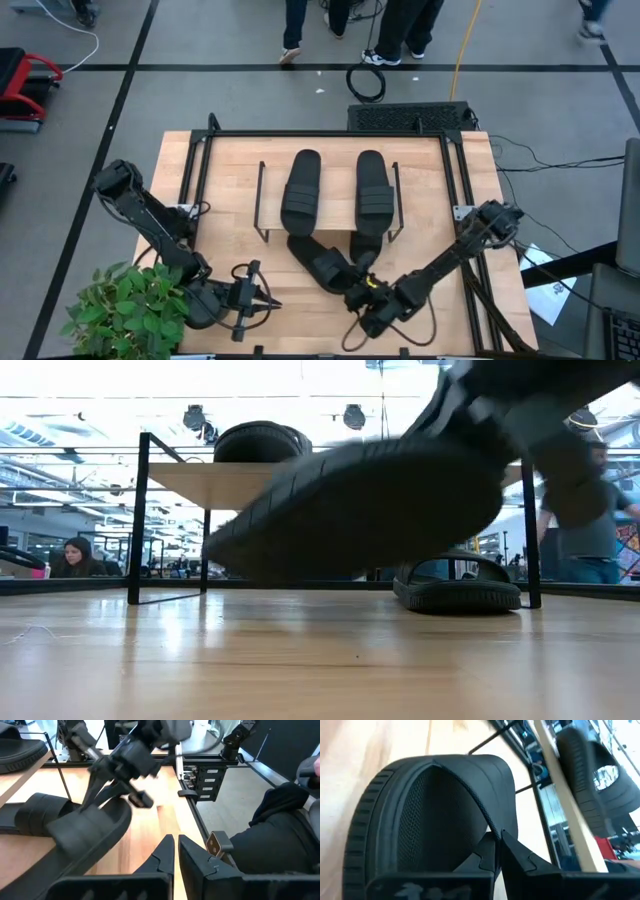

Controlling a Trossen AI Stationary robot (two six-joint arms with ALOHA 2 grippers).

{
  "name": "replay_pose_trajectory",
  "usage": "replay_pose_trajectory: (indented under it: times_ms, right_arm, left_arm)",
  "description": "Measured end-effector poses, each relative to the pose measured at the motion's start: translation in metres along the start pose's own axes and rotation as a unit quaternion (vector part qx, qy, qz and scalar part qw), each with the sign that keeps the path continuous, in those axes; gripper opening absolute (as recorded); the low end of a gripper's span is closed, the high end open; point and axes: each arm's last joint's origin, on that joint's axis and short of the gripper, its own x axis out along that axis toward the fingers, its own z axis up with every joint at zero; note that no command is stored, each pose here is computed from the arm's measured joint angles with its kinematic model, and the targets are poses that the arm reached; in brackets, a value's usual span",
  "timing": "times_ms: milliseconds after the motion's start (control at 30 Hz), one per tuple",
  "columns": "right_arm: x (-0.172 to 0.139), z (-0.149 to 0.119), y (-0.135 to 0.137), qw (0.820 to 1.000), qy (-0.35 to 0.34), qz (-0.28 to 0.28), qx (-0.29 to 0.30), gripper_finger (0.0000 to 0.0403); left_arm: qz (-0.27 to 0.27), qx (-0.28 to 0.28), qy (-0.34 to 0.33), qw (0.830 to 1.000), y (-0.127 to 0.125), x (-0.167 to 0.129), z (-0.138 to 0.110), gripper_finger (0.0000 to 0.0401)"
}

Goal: Pick and place slides into the shelf
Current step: Put the slide under the shelf

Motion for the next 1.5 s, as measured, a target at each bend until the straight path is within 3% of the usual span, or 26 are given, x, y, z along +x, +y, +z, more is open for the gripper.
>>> replay_pose_trajectory:
  times_ms: [267,600,900,1100,1367,1500]
  right_arm:
    - [0.032,0.001,0.001,0.999,0.041,-0.018,0.008,0.0000]
    - [0.053,-0.020,-0.012,0.992,0.111,-0.041,0.049,0.0000]
    - [0.061,-0.024,-0.013,0.984,0.140,0.033,0.102,0.0003]
    - [0.063,-0.019,-0.009,0.975,0.137,0.131,0.113,0.0044]
    - [0.056,-0.015,-0.004,0.974,0.121,0.159,0.107,0.0129]
    - [0.051,-0.014,-0.001,0.976,0.114,0.163,0.093,0.0146]
  left_arm:
    - [-0.001,0.004,-0.001,1.000,0.000,0.000,0.000,0.0002]
    - [-0.001,0.000,-0.001,1.000,0.000,0.000,0.000,0.0020]
    - [-0.001,-0.001,-0.002,1.000,0.000,0.000,0.000,0.0005]
    - [-0.002,-0.003,-0.005,1.000,-0.001,0.000,0.001,0.0023]
    - [-0.005,-0.007,-0.007,1.000,-0.001,0.000,0.002,0.0026]
    - [-0.008,-0.015,-0.006,1.000,-0.001,0.000,0.001,0.0017]
